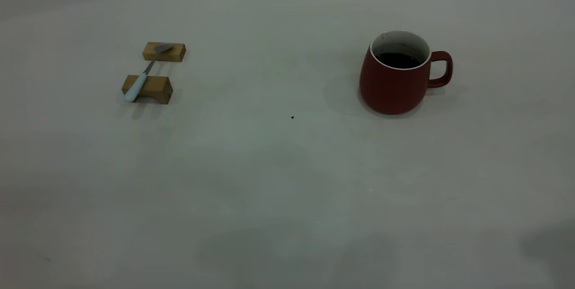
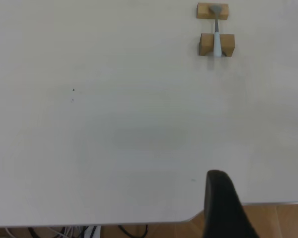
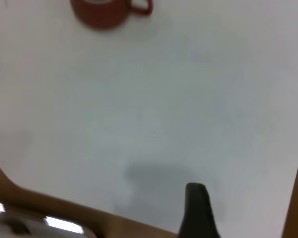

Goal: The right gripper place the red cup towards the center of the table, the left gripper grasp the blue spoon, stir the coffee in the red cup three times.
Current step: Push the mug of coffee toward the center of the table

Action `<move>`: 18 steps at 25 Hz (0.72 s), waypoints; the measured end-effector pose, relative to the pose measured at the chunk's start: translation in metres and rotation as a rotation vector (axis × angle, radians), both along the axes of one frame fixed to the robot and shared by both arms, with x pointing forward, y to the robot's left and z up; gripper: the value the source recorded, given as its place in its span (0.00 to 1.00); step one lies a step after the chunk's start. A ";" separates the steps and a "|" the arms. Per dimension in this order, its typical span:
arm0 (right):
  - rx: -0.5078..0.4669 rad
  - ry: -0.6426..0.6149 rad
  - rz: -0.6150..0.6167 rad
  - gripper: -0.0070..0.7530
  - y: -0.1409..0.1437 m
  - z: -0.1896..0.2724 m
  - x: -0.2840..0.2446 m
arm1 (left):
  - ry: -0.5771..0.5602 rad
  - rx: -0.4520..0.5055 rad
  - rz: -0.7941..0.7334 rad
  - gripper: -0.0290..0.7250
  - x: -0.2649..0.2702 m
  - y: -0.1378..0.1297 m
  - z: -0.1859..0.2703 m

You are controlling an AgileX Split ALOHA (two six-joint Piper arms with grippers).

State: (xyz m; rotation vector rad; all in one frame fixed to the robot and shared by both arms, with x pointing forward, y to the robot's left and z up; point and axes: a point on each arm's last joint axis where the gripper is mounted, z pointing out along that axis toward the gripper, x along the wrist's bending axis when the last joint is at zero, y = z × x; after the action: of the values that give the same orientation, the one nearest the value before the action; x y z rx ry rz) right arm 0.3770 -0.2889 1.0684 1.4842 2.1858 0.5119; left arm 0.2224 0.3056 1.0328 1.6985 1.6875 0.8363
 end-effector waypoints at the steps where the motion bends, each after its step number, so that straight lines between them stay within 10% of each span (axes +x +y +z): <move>1: -0.019 0.025 0.026 0.79 0.001 -0.005 0.014 | 0.000 0.000 0.000 0.65 0.000 0.000 0.000; 18: -0.114 0.292 0.496 0.79 0.022 -0.135 0.201 | 0.000 0.001 -0.001 0.65 0.000 0.000 0.000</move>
State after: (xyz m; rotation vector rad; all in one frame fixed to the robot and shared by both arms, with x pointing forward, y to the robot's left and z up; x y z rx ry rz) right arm 0.5778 -0.2666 0.9332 0.9997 2.7791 0.3283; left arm 0.2224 0.3056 1.0328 1.6995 1.6868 0.8368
